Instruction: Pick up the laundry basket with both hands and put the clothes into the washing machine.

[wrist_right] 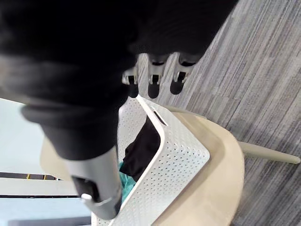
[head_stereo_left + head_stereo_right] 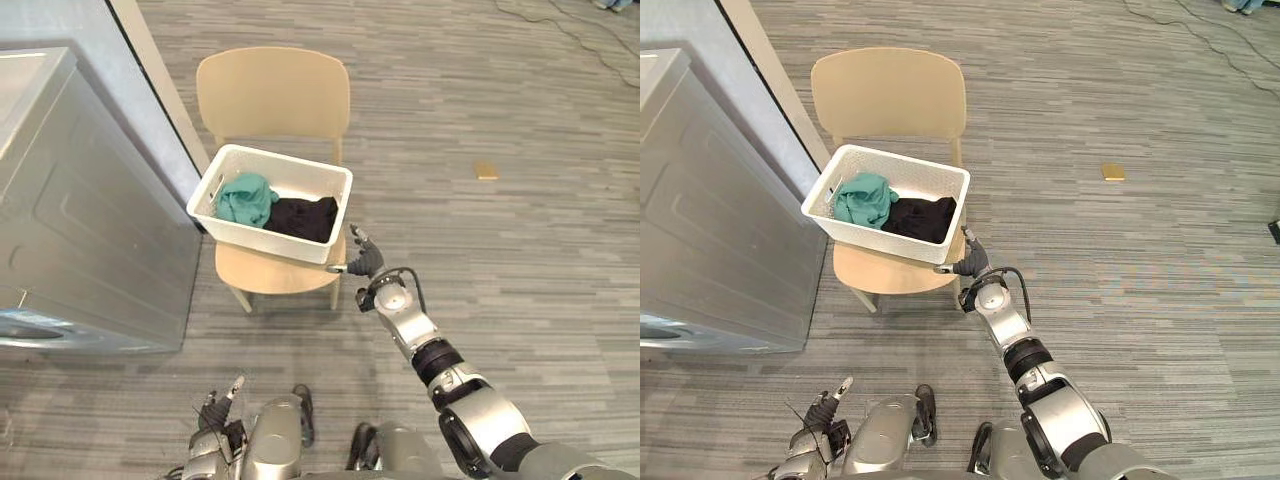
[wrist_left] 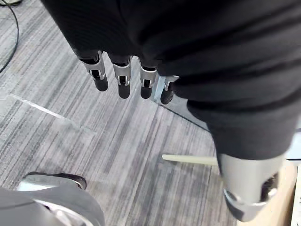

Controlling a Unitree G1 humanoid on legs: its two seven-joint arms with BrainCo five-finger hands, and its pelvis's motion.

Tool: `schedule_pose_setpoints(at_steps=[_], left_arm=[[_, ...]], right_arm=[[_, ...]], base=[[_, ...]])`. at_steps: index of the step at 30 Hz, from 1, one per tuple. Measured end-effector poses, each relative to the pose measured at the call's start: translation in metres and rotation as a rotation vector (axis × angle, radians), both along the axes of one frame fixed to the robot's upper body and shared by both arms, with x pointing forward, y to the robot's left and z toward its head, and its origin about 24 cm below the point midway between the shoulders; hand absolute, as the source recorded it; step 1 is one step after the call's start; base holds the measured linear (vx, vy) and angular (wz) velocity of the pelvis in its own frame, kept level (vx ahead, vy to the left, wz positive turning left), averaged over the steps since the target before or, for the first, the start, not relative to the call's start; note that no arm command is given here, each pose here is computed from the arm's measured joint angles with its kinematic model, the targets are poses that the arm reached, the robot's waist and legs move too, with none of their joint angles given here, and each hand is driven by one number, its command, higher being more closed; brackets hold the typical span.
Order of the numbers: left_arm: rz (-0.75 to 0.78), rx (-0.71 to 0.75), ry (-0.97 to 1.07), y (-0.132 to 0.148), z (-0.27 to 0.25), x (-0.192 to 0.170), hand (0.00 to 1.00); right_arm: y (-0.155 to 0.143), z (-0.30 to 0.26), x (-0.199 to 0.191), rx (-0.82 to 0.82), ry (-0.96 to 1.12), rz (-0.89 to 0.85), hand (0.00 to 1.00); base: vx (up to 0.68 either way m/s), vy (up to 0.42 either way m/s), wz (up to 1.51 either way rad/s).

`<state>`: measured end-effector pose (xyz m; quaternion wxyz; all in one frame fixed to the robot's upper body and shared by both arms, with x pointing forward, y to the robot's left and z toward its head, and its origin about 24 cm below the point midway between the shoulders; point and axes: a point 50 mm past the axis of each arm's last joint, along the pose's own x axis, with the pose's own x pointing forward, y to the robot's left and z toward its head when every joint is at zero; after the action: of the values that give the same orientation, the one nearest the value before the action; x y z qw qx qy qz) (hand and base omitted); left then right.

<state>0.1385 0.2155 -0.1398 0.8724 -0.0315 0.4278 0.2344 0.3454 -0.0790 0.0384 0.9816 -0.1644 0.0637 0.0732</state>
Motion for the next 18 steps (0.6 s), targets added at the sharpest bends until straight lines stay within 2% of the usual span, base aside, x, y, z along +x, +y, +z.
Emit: schedule_pose_setpoints(at_steps=[6,11,15,18], left_arm=[[0.036,-0.03,0.034,-0.005,-0.006,-0.018,0.0],[0.082,-0.036,0.061,-0.002,-0.01,-0.03,0.0],[0.119,-0.042,0.081,-0.001,-0.012,-0.038,0.0],[0.123,-0.044,0.102,-0.002,-0.014,-0.042,0.0]], right_arm=[[-0.001,0.004,0.004,0.024,0.0,-0.013,0.0],[-0.007,0.004,0.005,0.023,-0.004,-0.028,0.0],[-0.008,0.007,0.004,0.035,-0.023,-0.031,0.0],[-0.018,0.016,0.004,0.086,-0.068,-0.075,0.0]], base=[[-0.12,-0.088,0.02],[-0.14,-0.023,0.52],[-0.05,0.133,0.72],[0.04,0.323,0.65]])
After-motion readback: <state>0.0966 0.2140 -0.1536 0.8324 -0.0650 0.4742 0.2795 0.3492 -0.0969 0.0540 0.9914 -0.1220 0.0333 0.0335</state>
